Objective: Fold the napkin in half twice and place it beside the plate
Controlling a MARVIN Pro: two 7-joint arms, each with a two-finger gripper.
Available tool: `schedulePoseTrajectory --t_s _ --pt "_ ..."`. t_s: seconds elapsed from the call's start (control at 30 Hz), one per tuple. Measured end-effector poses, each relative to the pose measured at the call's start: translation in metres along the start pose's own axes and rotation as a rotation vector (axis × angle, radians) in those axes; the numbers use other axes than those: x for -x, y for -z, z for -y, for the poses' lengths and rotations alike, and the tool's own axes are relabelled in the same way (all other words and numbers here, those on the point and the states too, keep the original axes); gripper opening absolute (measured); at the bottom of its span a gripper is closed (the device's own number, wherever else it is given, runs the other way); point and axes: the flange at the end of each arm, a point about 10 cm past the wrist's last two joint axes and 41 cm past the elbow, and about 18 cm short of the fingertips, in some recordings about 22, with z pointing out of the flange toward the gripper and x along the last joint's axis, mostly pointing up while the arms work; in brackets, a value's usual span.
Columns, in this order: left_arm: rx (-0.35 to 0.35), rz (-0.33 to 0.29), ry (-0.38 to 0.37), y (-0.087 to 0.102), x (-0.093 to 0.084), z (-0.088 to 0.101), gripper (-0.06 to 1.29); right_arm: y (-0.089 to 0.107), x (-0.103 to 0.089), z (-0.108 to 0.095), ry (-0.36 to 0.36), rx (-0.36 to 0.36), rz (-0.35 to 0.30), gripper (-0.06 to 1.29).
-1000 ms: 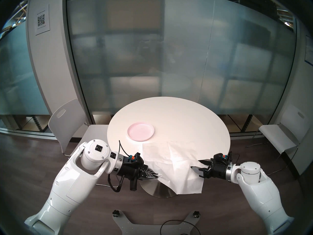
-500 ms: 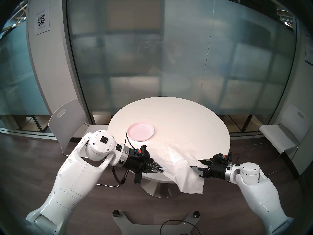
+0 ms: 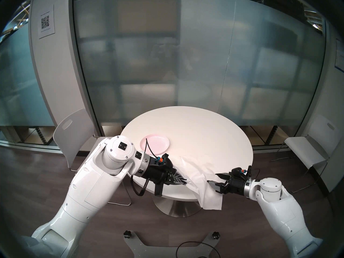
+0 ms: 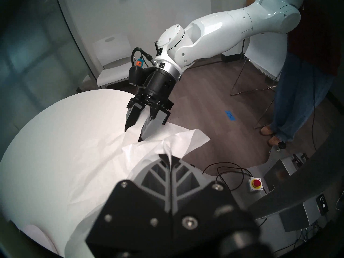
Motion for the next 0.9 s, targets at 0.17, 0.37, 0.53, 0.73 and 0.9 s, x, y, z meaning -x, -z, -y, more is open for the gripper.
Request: schedulePoseTrajectory --t_s 0.17,0.37,0.53,0.73,0.9 --pt "0.03 0.006 -0.02 -0.011 -0.004 0.002 -0.02 -0.008 -0.002 0.0 0.013 0.004 -0.009 1.19" --pt "0.051 0.012 -0.042 -0.021 -0.011 0.008 -0.02 -0.02 -0.007 0.001 0.021 0.01 -0.012 1.19" --pt "0.057 0.015 -0.068 -0.025 -0.019 0.016 -0.02 -0.028 -0.01 0.003 0.027 0.014 -0.012 1.19" --pt "0.054 0.021 -0.11 -0.024 -0.033 0.024 -0.02 -0.037 -0.015 0.004 0.031 0.015 -0.007 1.19" --pt "0.06 0.031 -0.14 -0.023 -0.042 0.031 -0.02 -0.044 -0.021 0.004 0.031 0.007 0.004 1.19"
